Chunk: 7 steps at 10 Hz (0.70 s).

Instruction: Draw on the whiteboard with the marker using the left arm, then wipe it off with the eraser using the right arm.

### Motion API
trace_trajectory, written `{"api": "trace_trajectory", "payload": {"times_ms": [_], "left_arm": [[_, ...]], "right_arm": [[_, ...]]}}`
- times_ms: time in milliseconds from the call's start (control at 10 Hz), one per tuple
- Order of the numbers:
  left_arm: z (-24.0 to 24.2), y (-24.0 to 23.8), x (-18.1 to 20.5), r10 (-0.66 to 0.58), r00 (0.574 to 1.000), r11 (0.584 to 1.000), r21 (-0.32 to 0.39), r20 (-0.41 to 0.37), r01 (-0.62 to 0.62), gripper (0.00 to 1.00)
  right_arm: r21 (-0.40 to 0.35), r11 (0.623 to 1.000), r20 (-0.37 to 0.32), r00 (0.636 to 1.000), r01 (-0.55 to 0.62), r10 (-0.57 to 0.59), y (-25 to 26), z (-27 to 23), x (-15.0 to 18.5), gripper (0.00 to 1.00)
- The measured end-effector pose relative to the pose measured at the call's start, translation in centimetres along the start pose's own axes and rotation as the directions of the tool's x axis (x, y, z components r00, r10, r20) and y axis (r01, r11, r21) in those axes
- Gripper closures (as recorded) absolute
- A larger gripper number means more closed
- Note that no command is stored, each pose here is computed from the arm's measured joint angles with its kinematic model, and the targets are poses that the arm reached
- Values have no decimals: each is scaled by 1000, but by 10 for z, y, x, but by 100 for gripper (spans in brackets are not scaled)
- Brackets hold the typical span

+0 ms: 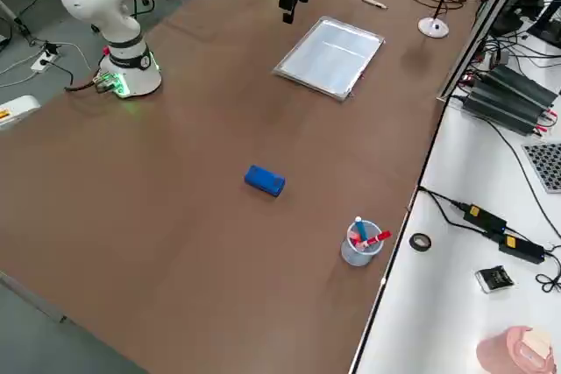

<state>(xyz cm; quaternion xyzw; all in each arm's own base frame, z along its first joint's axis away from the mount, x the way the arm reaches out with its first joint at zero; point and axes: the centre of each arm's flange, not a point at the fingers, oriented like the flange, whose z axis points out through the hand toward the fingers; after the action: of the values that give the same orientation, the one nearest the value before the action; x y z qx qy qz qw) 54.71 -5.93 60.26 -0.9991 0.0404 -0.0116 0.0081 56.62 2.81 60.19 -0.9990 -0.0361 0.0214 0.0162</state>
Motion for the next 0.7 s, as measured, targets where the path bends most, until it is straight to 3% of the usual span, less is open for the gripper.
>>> {"api": "trace_trajectory", "payload": {"times_ms": [700], "left_arm": [[155, 1, 12, -32, 999, 999, -13, -32, 32, 0]], "right_arm": [[0, 1000, 0, 1000, 0, 0, 0, 0, 0, 0]]}}
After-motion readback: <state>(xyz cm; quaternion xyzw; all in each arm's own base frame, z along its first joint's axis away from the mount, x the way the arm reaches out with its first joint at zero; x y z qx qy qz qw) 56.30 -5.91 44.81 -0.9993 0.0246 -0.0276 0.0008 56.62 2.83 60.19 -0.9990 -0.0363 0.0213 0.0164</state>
